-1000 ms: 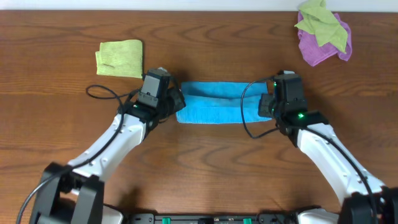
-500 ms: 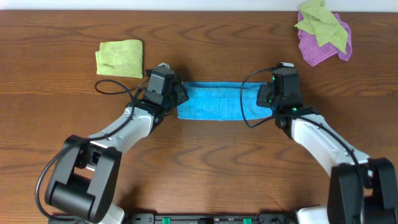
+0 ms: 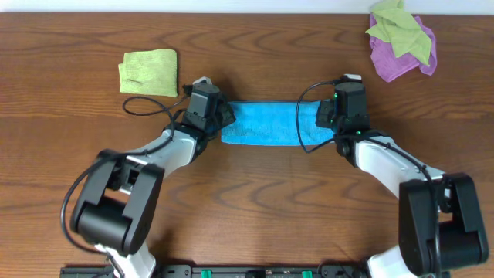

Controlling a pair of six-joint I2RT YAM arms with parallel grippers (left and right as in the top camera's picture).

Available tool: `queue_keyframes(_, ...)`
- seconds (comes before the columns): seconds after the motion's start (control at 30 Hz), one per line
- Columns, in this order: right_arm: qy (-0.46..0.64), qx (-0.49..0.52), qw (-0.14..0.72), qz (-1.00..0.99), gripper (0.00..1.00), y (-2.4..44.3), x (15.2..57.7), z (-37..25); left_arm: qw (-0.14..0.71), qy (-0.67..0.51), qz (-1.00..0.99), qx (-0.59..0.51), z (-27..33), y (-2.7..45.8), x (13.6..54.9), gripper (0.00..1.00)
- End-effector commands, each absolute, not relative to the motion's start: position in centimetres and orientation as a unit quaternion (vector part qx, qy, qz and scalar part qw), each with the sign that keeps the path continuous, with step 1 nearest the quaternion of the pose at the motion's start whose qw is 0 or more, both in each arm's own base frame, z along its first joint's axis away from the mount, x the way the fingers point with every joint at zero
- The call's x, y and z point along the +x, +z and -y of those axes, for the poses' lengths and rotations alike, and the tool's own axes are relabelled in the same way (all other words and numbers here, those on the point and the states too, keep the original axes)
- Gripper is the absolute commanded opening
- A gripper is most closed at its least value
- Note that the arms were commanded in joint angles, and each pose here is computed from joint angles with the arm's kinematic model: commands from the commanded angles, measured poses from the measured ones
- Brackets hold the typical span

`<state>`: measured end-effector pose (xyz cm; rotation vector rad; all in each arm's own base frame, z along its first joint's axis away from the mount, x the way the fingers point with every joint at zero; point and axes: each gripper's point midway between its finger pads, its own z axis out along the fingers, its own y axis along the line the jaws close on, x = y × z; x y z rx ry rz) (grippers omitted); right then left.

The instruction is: Fold the cloth

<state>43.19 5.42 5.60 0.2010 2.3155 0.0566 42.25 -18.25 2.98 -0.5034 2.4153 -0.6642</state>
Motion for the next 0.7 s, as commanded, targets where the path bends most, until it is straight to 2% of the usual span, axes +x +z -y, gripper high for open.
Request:
queue_keyframes(0.0, -0.001, 0.081, 0.394, -0.916, 0.02, 4.8, 43.5, -4.2, 0.307, -0.241, -0.902, -0.187, 18.1, 3.4, 43.8, 0.06)
queue_keyframes(0.33, -0.01, 0.078, 0.368, -0.927, 0.02, 1.3, 43.5, -4.0, 0.321, -0.229, -0.902, -0.175, 17.8, 3.5, 44.3, 0.06)
queue_keyframes(0.43, -0.01, 0.078, 0.368, -0.926, 0.13, 1.3, 43.5, -4.0, 0.321, -0.225, -0.903, -0.176, 17.7, 3.5, 44.3, 0.08)
queue_keyframes(0.5, -0.01, 0.078, 0.367, -0.927, 0.23, 1.3, 43.5, -4.0, 0.323, -0.222, -0.904, -0.167, 17.7, 3.5, 44.3, 0.18)
queue_keyframes(0.6, -0.01, 0.077, 0.366, -0.927, 0.39, 1.3, 43.4, -4.0, 0.324, -0.223, -0.905, -0.163, 17.7, 3.5, 44.3, 0.25)
queue_keyframes(0.67, -0.01, 0.078, 0.365, -0.928, 0.45, 1.3, 43.4, -4.0, 0.325, -0.223, -0.905, -0.162, 17.7, 3.6, 44.3, 0.32)
